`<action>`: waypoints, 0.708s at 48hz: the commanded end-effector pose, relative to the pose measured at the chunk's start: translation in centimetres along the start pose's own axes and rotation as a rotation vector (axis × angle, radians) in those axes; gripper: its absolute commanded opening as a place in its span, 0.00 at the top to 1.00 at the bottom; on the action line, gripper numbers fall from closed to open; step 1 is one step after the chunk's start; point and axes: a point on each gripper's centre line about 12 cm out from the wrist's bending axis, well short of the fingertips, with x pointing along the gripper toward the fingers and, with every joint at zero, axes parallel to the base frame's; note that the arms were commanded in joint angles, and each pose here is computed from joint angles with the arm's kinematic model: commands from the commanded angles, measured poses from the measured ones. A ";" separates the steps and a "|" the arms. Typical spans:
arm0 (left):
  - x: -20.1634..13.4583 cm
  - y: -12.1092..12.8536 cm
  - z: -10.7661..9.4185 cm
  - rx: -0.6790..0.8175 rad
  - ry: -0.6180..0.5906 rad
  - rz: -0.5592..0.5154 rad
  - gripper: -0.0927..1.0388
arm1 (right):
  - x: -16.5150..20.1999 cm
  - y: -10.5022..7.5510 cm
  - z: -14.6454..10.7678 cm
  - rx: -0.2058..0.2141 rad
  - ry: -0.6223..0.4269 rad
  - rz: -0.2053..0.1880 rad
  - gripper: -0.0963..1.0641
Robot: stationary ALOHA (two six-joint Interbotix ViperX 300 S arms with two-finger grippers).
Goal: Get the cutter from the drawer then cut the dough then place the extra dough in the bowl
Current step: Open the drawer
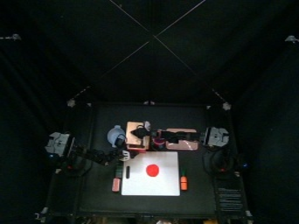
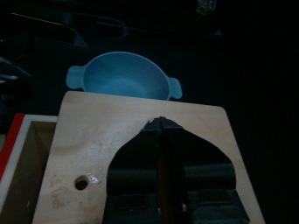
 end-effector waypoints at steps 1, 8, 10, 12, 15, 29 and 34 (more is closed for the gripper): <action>-0.5 -1.1 -0.9 0.006 0.028 -0.034 0.32 | -0.2 -0.5 -0.2 0.003 0.026 -0.010 0.98; -1.0 -1.3 -2.0 0.025 0.073 -0.037 0.32 | -0.3 -0.8 -0.3 0.003 0.040 -0.015 0.98; -1.1 -1.3 -2.3 0.030 0.086 -0.035 0.32 | -0.2 -0.8 -0.4 0.003 0.043 -0.016 0.98; -1.3 -1.3 -2.6 0.035 0.098 -0.036 0.32 | -0.2 -0.9 -0.4 0.004 0.044 -0.017 0.98; -1.5 -1.3 -2.8 0.042 0.115 -0.035 0.32 | -0.3 -1.2 -0.5 0.005 0.044 -0.021 0.98; -1.9 -2.0 -3.9 0.070 0.166 -0.055 0.32 | -0.4 -1.7 -0.6 0.008 0.047 -0.031 0.98; -2.0 -2.1 -4.1 0.073 0.172 -0.058 0.32 | -0.4 -1.6 -0.7 0.008 0.048 -0.030 0.98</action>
